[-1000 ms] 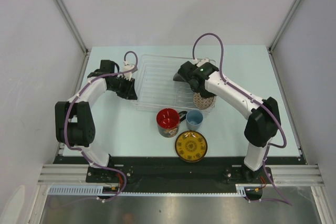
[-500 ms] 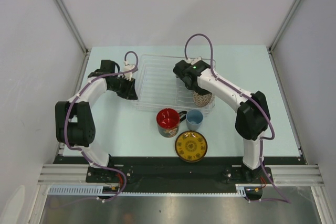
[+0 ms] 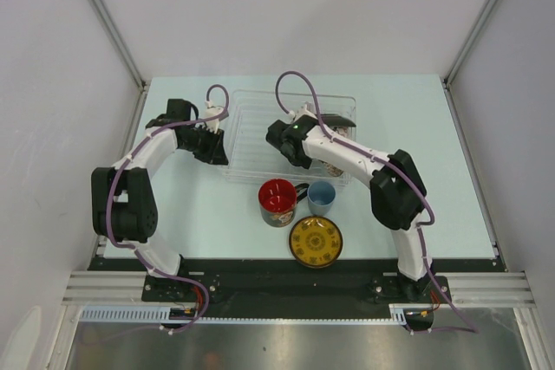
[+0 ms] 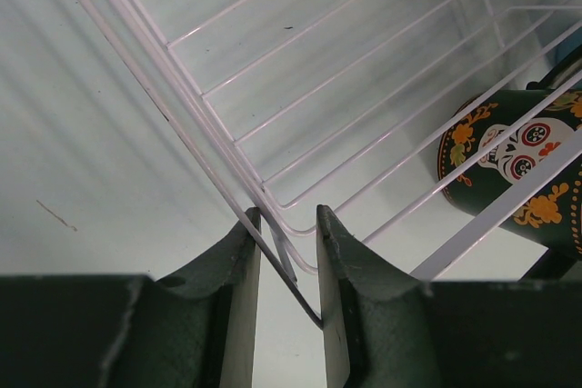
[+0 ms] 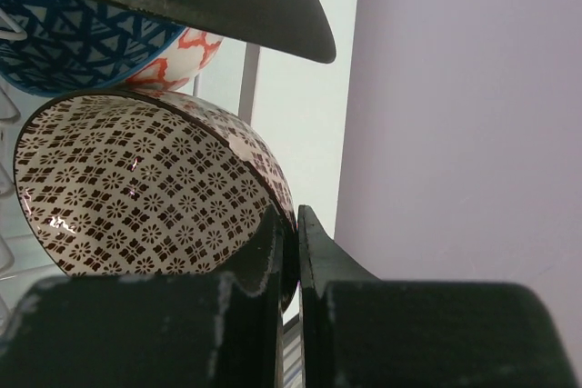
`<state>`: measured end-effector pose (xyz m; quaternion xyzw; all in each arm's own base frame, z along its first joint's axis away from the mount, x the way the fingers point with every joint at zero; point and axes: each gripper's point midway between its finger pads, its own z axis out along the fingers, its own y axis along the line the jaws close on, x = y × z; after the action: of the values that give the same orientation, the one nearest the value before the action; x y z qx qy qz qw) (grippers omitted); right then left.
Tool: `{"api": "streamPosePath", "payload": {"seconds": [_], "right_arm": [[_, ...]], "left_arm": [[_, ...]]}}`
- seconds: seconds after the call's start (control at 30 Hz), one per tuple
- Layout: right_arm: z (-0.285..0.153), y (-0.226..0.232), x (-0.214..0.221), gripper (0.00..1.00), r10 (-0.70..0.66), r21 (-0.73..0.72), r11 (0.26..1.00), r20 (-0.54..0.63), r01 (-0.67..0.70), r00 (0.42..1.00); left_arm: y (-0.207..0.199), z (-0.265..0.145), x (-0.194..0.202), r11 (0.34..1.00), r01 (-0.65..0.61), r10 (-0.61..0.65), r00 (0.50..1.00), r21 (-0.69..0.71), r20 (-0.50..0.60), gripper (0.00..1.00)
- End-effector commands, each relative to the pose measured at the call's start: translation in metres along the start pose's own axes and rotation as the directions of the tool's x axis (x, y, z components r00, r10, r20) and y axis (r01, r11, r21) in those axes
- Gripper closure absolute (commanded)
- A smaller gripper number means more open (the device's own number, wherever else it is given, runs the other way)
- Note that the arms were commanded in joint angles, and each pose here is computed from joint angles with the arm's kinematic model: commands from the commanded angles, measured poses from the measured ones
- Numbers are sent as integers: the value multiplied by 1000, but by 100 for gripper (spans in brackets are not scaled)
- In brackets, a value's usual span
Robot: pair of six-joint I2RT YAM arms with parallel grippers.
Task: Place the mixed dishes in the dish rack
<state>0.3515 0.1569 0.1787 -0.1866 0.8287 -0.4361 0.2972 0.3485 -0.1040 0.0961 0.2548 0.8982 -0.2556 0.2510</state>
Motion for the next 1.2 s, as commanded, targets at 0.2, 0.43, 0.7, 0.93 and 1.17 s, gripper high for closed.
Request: {"api": "streamPosePath", "payload": {"seconds": [0.2, 0.43, 0.7, 0.93, 1.17], "right_arm": [[24, 6, -12, 100, -43, 128, 991, -13, 44, 999], [29, 35, -17, 100, -62, 100, 993, -33, 65, 998], [33, 53, -19, 100, -63, 37, 997, -59, 65, 996], [39, 74, -22, 95, -74, 10, 997, -74, 75, 995], [32, 70, -26, 82, -36, -5, 999, -58, 36, 998]], "left_arm": [[-23, -3, -5, 989, -99, 97, 995, 105, 29, 81], [-27, -1, -5, 989, -80, 77, 997, 124, 32, 81], [-26, -3, -5, 990, -89, 86, 996, 111, 30, 82], [-25, -5, -9, 990, -95, 92, 995, 104, 33, 81], [-25, -4, -7, 990, -89, 86, 996, 106, 29, 80]]}}
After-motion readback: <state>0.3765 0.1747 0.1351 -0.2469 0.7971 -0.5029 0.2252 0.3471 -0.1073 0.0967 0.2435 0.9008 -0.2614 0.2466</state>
